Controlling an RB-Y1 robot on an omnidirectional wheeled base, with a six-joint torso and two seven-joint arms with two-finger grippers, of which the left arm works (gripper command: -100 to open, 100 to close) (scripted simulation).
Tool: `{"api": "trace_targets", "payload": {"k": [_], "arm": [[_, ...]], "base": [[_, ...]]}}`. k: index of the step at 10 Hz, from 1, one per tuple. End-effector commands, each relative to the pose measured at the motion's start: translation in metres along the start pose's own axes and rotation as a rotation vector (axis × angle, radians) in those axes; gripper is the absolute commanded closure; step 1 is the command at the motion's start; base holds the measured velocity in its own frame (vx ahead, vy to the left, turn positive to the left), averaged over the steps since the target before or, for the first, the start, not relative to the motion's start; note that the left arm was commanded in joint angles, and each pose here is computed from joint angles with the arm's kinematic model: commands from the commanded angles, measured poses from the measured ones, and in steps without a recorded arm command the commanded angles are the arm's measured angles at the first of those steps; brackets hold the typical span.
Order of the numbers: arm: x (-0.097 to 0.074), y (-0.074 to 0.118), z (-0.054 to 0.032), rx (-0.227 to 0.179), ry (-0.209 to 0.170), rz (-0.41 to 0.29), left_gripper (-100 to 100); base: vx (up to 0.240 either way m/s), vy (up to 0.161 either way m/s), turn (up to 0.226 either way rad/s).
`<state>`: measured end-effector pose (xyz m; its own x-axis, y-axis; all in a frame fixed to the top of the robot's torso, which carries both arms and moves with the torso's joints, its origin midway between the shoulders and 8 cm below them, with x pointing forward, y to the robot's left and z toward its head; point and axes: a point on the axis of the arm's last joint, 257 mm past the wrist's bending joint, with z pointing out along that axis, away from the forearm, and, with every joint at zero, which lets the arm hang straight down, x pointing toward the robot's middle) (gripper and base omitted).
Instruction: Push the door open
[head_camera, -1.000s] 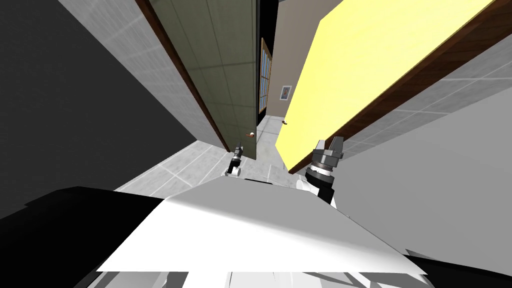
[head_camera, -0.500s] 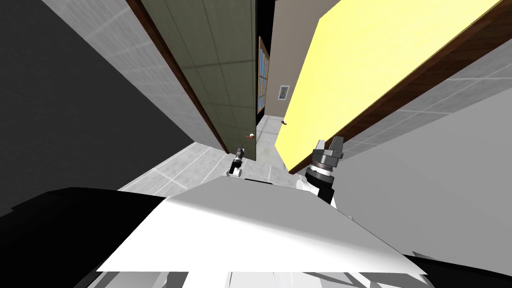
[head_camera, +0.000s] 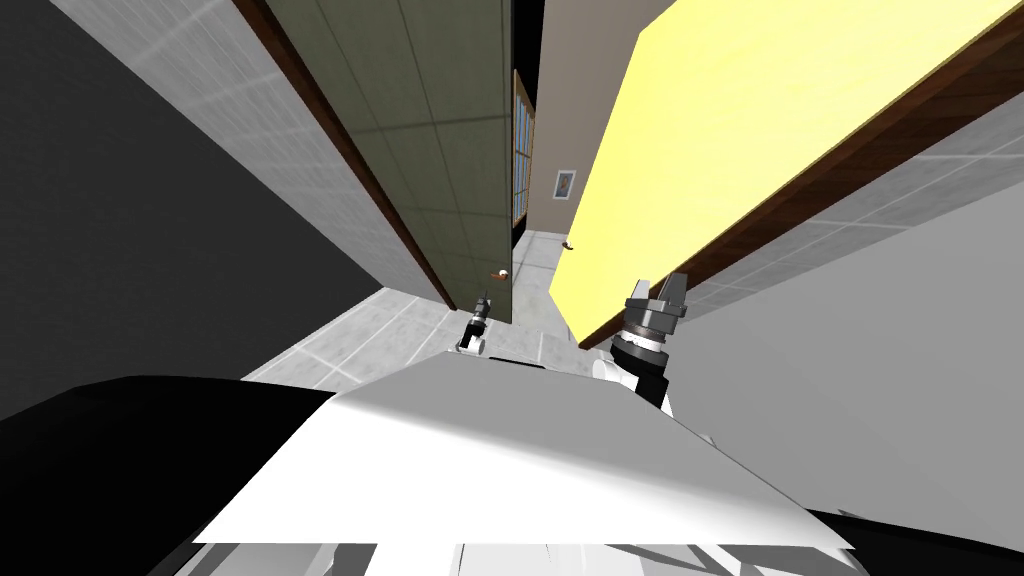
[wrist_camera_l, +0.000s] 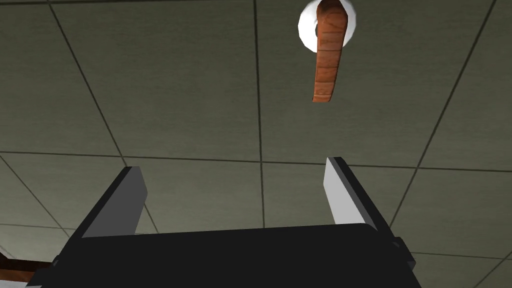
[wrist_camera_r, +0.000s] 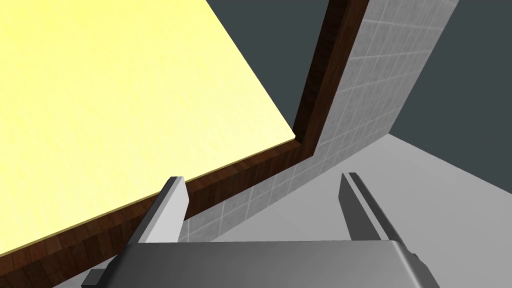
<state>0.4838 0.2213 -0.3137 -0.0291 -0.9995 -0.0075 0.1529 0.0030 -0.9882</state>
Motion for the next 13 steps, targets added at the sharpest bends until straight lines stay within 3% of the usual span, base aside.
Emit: {"api": "trace_targets", "payload": {"k": [1,13], "arm": [[0.003,0.009,-0.0002,-0.015,0.004,-0.003,-100],[0.019,0.069,-0.0110,-0.138,0.032,-0.010,-100]], "base": [[0.034,0.040,-0.039],[0.076,0.064,-0.057]]}}
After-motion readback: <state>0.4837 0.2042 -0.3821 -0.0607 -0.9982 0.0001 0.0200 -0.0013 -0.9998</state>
